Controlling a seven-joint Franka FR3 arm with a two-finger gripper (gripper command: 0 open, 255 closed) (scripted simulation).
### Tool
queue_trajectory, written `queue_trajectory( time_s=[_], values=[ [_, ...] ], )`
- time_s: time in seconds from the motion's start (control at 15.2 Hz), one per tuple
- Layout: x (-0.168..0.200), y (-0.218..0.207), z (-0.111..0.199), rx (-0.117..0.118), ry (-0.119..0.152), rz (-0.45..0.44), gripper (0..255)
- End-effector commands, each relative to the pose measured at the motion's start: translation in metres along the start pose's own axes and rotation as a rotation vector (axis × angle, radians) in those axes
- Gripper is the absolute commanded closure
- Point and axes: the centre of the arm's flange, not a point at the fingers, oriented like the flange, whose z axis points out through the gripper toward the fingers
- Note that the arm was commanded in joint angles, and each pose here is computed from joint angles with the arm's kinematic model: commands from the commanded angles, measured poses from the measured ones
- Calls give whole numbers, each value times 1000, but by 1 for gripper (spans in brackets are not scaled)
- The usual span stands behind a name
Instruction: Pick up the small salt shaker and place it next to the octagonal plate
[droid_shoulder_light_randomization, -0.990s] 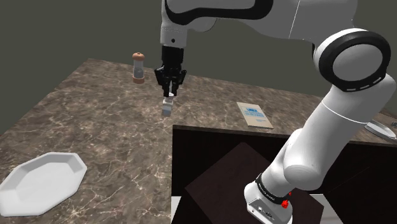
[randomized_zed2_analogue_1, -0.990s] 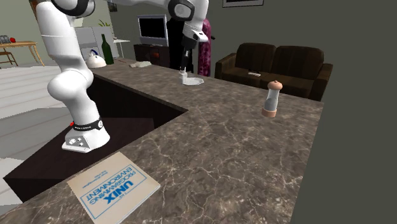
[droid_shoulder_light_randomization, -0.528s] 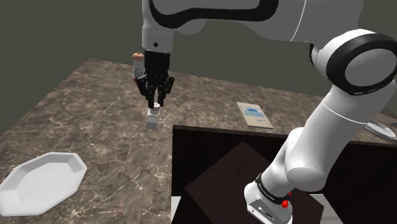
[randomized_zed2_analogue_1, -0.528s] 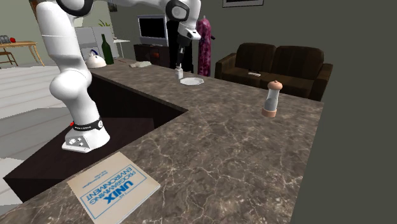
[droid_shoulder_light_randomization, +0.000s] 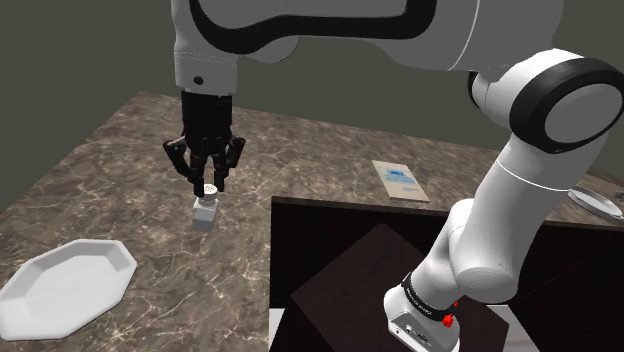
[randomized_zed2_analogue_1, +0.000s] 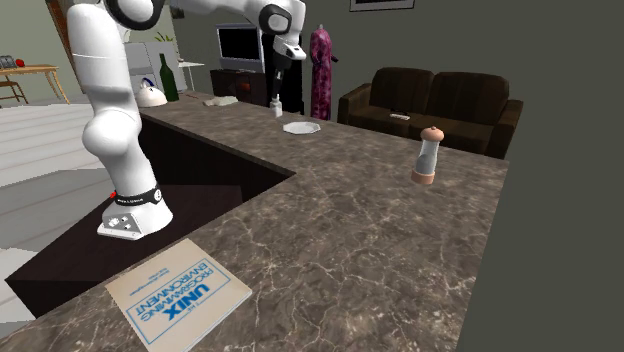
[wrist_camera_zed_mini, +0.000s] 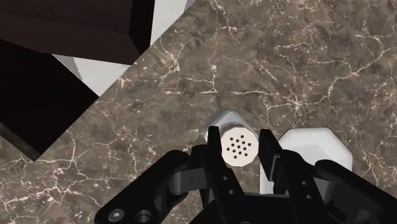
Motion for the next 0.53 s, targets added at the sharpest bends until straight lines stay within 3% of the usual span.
queue_trajectory(
  time_s=[0.0,0.07,0.46],
  values=[
    [-5,-27,6,1,0,2,255],
    [-10,-45,11,1,0,2,255],
    [-1,-40,41,1,0,2,255]
  ],
)
